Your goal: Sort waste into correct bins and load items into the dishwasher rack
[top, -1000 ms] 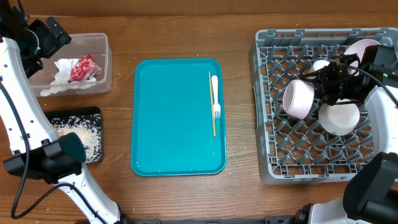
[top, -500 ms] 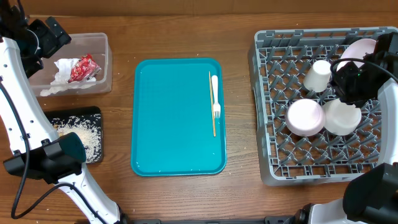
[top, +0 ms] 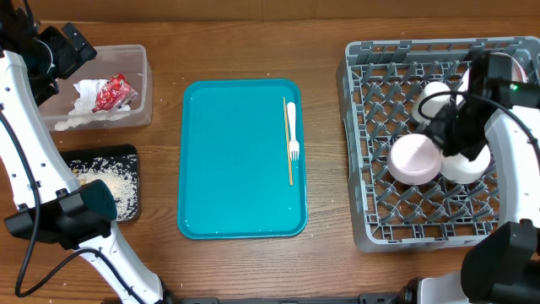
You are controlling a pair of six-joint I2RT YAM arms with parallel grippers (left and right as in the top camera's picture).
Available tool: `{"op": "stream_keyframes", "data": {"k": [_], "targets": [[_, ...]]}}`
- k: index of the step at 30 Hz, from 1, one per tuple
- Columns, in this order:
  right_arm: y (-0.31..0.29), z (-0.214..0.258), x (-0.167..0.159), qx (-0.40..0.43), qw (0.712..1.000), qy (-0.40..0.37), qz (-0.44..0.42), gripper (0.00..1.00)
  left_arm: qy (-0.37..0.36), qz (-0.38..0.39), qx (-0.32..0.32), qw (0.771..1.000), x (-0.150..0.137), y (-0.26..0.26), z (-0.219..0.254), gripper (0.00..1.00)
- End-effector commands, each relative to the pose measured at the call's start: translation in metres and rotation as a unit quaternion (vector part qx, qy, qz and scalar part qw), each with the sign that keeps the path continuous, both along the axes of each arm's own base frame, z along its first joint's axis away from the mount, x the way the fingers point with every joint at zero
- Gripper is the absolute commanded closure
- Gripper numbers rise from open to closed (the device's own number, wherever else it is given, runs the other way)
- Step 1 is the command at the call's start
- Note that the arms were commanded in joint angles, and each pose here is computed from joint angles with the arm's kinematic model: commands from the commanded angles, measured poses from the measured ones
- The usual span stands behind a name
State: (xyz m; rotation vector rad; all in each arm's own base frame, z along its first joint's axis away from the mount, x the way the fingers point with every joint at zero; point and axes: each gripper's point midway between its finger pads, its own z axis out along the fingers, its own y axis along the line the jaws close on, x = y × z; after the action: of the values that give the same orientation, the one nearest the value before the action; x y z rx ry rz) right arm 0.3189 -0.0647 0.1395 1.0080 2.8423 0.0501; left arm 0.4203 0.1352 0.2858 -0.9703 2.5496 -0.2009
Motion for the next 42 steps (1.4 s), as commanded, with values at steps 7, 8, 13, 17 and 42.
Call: {"op": "stream_keyframes", "data": {"k": [7,8,13,17,42], "targets": [[-0.014,-0.009,-0.004,-0.025,0.999,-0.003,-0.032,0.96,-0.002,-0.001,-0.003,1.0,0.002,-0.004,0.0,0.0],[-0.012,-0.009,-0.004,-0.021,0.999,-0.004,-0.031,0.96,-0.002,-0.001,-0.003,1.0,0.001,-0.004,0.0,0.0],[-0.007,-0.019,-0.009,-0.007,1.0,0.006,-0.028,0.96,-0.002,-0.001,-0.003,1.0,0.002,-0.004,0.0,0.0],[-0.005,-0.041,-0.015,-0.005,0.999,0.015,-0.028,0.96,-0.002,-0.001,-0.003,1.0,0.002,-0.004,0.0,0.0],[-0.087,0.022,-0.007,-0.112,0.983,-0.032,-0.139,0.48,-0.002,-0.001,-0.003,1.0,0.002,-0.004,0.0,0.0]]}}
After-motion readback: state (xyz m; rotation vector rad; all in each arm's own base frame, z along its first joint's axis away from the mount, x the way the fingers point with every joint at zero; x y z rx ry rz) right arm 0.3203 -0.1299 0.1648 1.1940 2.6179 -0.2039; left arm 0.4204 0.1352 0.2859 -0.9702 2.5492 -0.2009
